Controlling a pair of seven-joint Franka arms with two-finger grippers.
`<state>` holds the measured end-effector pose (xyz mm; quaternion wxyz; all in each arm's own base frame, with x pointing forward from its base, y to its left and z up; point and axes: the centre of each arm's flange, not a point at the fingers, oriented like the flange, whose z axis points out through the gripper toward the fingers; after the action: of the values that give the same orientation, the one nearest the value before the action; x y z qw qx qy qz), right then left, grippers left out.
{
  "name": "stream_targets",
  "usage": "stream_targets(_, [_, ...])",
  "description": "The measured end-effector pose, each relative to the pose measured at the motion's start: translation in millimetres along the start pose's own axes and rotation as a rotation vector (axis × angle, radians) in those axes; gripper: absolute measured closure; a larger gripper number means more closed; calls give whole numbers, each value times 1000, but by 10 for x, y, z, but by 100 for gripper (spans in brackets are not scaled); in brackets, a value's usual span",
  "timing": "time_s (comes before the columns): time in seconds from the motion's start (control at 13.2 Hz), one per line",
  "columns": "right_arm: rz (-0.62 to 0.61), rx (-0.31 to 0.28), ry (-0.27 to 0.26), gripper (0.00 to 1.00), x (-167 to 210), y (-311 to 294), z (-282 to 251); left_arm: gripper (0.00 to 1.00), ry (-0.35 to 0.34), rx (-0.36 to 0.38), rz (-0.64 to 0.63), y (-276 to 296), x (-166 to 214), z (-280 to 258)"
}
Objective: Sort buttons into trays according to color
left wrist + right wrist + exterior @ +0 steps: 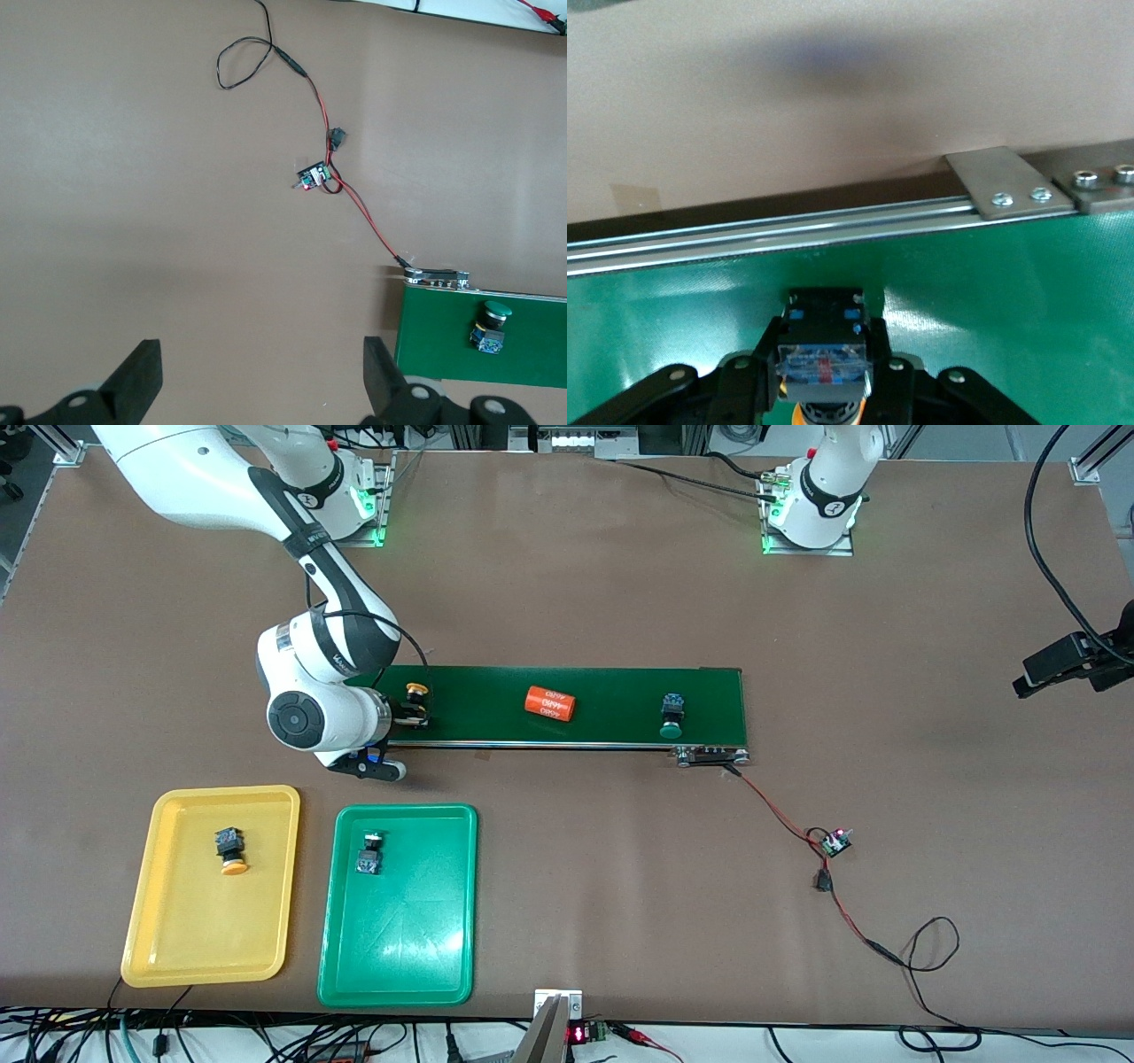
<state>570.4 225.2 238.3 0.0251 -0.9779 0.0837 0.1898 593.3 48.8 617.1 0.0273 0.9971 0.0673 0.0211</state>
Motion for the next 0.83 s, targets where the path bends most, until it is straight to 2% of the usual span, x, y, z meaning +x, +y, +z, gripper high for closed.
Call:
stream_targets(0.23, [-34,-31,-39,59,19,118,-344,0,-8,1,-14,-87,27,50])
stream_targets(0.3, [-67,-49,-30,59,49,226,-552,0,-7,2,-13,-79,28,50])
stream_targets(0.45, [-170,-125,18,59,164,571,-931,0,-7,9,-6,-12,28,56])
stream_targets(0.68, [-287,-272,73,59,376,1079,-1124,0,-9,15,10,105,8,47])
stream_targets(0.76, [-318,-336,106,59,460,1216,-1160,0,-21,17,13,121,-25,30])
stream_targets(0.83, [-351,-387,161,59,567,1342,-1216,0,-41,18,21,164,-85,1])
